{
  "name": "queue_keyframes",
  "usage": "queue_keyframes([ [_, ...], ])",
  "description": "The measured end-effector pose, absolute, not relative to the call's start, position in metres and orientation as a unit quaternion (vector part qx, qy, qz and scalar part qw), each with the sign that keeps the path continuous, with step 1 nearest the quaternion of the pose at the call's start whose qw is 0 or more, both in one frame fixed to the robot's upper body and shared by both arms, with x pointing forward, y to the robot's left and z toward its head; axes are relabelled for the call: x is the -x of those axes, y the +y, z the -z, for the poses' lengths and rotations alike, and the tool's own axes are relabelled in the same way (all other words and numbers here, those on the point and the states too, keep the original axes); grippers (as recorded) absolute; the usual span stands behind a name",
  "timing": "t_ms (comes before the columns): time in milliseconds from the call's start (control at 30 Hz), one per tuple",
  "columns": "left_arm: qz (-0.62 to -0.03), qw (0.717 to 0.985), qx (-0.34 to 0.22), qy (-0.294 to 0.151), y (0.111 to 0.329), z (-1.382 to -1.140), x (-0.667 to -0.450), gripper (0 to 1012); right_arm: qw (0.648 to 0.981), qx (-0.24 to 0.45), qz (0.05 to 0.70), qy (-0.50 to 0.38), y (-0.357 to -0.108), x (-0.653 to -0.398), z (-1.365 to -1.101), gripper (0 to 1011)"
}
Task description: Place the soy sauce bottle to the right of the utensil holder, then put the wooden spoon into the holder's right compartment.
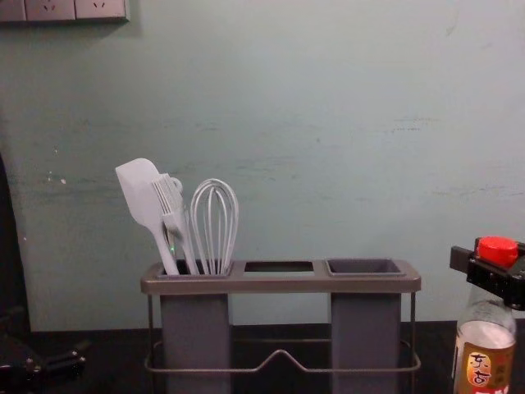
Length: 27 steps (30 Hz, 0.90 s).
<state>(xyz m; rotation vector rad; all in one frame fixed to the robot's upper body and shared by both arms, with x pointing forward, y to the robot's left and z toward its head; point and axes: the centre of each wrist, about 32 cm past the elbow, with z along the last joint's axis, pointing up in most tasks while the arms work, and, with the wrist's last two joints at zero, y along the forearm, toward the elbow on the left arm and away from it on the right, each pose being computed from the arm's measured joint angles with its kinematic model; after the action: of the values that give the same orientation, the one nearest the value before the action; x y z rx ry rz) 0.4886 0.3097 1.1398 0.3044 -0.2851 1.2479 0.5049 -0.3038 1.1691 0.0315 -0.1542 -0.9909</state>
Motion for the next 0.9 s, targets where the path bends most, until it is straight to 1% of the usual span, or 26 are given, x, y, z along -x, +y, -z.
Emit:
queue_keyframes([
  [100, -0.58, 0.791, -0.142, -0.132, 0.3097, -1.1398, -0.4886, 1005, 0.877, -0.015, 0.475, -0.074, -0.3038, -0.5048, -1.1692, 384],
  [167, -0.58, 0.791, -0.141, -0.132, 0.3097, -1.1398, -0.4886, 1005, 0.877, -0.015, 0.475, -0.074, -0.3038, -0.5048, -1.1693, 446],
  [200, -0.58, 0.791, -0.141, -0.132, 0.3097, -1.1398, -0.4886, 1005, 0.877, -0.015, 0.475, -0.074, -0.3039, -0.5047, -1.1693, 504],
  [267, -0.58, 0.791, -0.141, -0.132, 0.3097, -1.1398, -0.4886, 1005, 0.877, -0.015, 0.475, -0.074, -0.3039, -0.5047, -1.1693, 554],
  [333, -0.58, 0.791, -0.142, -0.132, 0.3097, -1.1398, -0.4886, 1005, 0.877, -0.015, 0.475, -0.074, -0.3039, -0.5046, -1.1693, 634],
  [400, -0.58, 0.791, -0.141, -0.132, 0.3097, -1.1398, -0.4886, 1005, 0.877, -0.015, 0.475, -0.074, -0.304, -0.5046, -1.1694, 674],
  [500, -0.58, 0.791, -0.142, -0.132, 0.3097, -1.1398, -0.4886, 1005, 0.877, -0.015, 0.475, -0.074, -0.3039, -0.5046, -1.1695, 790],
  [567, -0.58, 0.791, -0.141, -0.132, 0.3097, -1.1398, -0.4886, 1005, 0.877, -0.015, 0.475, -0.074, -0.3039, -0.5046, -1.1695, 826],
  [600, -0.58, 0.791, -0.141, -0.132, 0.3097, -1.1398, -0.4886, 1005, 0.877, -0.015, 0.475, -0.074, -0.3039, -0.5046, -1.1695, 882],
  [633, -0.58, 0.791, -0.141, -0.132, 0.3097, -1.1398, -0.4886, 1005, 0.877, -0.015, 0.475, -0.075, -0.3039, -0.5046, -1.1696, 882],
  [700, -0.58, 0.791, -0.141, -0.132, 0.3097, -1.1398, -0.4886, 1005, 0.877, -0.015, 0.475, -0.074, -0.3039, -0.5046, -1.1696, 930],
  [733, -0.58, 0.791, -0.141, -0.132, 0.3097, -1.1398, -0.4886, 1005, 0.877, -0.015, 0.475, -0.075, -0.3039, -0.5046, -1.1696, 974],
  [767, -0.58, 0.791, -0.141, -0.132, 0.3097, -1.1398, -0.4886, 1005, 0.877, -0.015, 0.475, -0.074, -0.3039, -0.5046, -1.1696, 974],
  [800, -0.58, 0.791, -0.141, -0.132, 0.3096, -1.1398, -0.4886, 1005, 0.877, -0.015, 0.475, -0.075, -0.3039, -0.5046, -1.1696, 1003],
  [900, -0.58, 0.791, -0.141, -0.132, 0.3097, -1.1398, -0.4886, 1005, 0.877, -0.015, 0.475, -0.075, -0.3039, -0.5046, -1.1696, 1002],
])
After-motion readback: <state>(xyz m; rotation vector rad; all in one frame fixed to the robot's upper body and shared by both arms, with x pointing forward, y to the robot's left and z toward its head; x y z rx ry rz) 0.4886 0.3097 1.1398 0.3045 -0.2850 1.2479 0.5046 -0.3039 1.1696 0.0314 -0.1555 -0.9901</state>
